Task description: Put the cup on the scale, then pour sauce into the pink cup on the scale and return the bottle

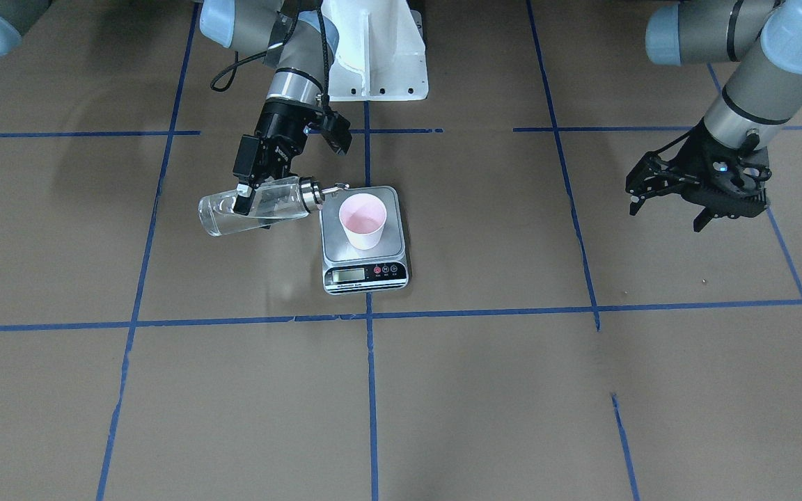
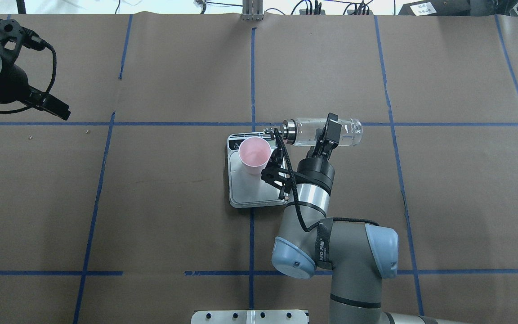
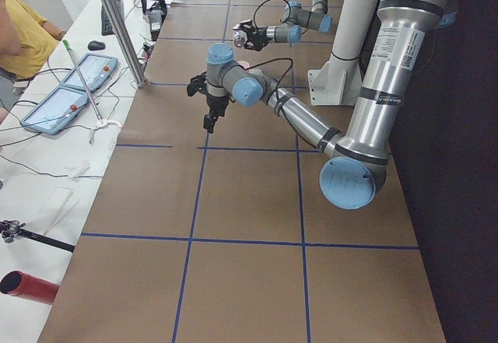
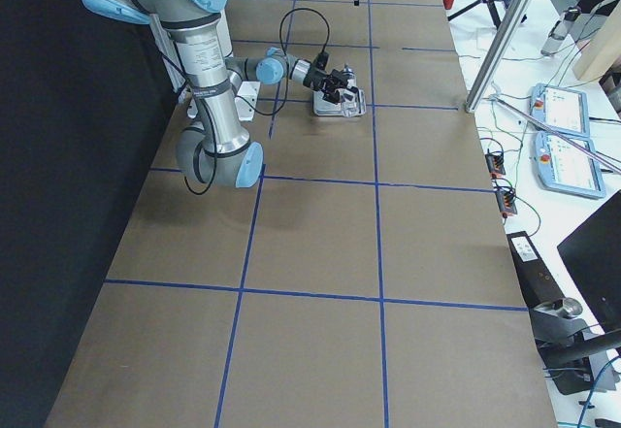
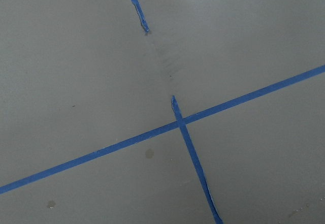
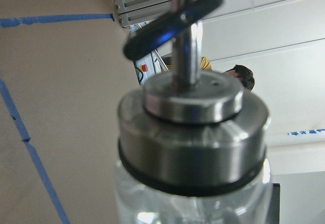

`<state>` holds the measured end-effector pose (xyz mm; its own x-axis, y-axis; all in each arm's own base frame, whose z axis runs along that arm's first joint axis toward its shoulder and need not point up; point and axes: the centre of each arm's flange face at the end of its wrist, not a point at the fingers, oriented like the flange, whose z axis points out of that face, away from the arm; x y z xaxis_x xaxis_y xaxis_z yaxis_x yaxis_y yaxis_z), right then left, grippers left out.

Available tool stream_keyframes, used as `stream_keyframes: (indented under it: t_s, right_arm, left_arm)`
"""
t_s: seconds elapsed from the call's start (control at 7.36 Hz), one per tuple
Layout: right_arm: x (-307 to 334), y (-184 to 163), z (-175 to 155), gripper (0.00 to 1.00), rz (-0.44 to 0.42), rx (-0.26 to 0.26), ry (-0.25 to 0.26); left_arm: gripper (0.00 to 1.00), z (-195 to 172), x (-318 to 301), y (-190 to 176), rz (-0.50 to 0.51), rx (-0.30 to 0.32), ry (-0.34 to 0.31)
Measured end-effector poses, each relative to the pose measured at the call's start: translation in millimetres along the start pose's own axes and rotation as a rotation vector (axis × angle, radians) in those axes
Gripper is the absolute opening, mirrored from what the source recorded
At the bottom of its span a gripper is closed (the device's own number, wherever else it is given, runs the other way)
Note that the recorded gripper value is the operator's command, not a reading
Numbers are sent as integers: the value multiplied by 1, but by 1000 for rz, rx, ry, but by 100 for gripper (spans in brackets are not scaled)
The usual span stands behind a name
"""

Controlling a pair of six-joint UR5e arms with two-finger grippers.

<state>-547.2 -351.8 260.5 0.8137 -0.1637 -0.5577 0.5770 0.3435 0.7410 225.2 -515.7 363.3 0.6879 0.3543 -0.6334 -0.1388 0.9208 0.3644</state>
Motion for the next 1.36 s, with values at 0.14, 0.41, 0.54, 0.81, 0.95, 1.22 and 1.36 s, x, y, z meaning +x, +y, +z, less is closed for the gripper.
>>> stream_keyframes:
  t_s: [0.14, 0.41, 0.54, 0.81, 0.95, 1.22, 1.36]
  right_arm:
    - [-2, -1, 0, 0, -31, 1, 5]
    - [-7, 0, 5, 0, -68, 0, 19]
    - [-10, 1, 9, 0, -83, -5, 27]
    - [-10, 2, 17, 0, -123, -17, 40]
    - [-10, 2, 19, 0, -150, -18, 46]
    - [-8, 1, 20, 0, -221, -14, 59]
    - [-7, 1, 21, 0, -259, -10, 72]
  left_arm:
    - [100, 0, 0, 0, 1, 1, 0]
    - [100, -1, -1, 0, 0, 1, 0]
    - [100, -1, -1, 0, -1, 1, 0]
    - [100, -1, 0, 0, -1, 2, 1]
    - [100, -1, 0, 0, -2, 2, 1]
    - [100, -2, 0, 0, -3, 3, 1]
    - [100, -2, 0, 0, -3, 3, 1]
